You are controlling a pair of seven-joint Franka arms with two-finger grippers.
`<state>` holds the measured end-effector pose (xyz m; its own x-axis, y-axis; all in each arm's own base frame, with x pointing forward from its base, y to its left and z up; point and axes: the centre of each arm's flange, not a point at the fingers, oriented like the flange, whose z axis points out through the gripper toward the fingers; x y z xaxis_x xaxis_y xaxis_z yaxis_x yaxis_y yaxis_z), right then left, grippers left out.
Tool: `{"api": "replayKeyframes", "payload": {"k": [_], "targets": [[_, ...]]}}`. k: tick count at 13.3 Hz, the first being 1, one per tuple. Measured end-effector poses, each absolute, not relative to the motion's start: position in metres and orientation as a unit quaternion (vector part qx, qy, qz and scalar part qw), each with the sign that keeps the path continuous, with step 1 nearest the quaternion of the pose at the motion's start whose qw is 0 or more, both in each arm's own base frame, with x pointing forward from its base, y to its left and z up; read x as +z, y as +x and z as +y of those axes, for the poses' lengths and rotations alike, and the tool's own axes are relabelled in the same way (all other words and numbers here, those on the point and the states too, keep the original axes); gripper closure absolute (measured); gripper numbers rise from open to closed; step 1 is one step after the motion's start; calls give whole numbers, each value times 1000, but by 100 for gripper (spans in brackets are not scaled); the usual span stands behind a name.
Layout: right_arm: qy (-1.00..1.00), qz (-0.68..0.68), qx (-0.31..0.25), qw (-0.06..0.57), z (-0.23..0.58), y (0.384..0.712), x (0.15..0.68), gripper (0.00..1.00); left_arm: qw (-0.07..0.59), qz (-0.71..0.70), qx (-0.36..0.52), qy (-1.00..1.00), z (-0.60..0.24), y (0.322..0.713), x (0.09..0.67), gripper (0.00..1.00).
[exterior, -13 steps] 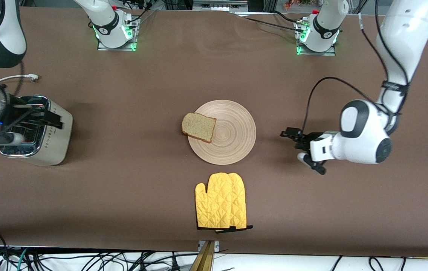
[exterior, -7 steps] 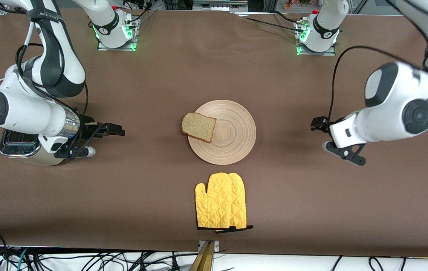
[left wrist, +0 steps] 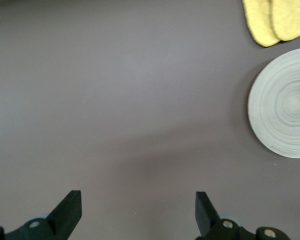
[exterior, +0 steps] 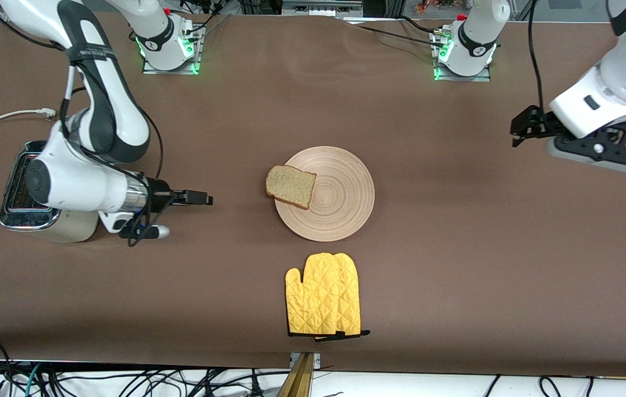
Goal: Move plate and put bread in toaster
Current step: 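Release the plate and raise the left gripper while the right gripper reaches out, then move the right gripper to the bread slice and grasp it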
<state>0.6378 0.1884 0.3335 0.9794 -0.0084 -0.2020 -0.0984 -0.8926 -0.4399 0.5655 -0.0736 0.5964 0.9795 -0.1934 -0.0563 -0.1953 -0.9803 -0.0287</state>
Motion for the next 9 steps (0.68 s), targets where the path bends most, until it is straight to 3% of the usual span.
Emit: {"api": "replayKeyframes", "payload": {"k": [9], "targets": [[-948, 61, 102, 295, 263, 588, 228, 0, 17, 87, 31, -996, -66, 567, 582, 0]]}}
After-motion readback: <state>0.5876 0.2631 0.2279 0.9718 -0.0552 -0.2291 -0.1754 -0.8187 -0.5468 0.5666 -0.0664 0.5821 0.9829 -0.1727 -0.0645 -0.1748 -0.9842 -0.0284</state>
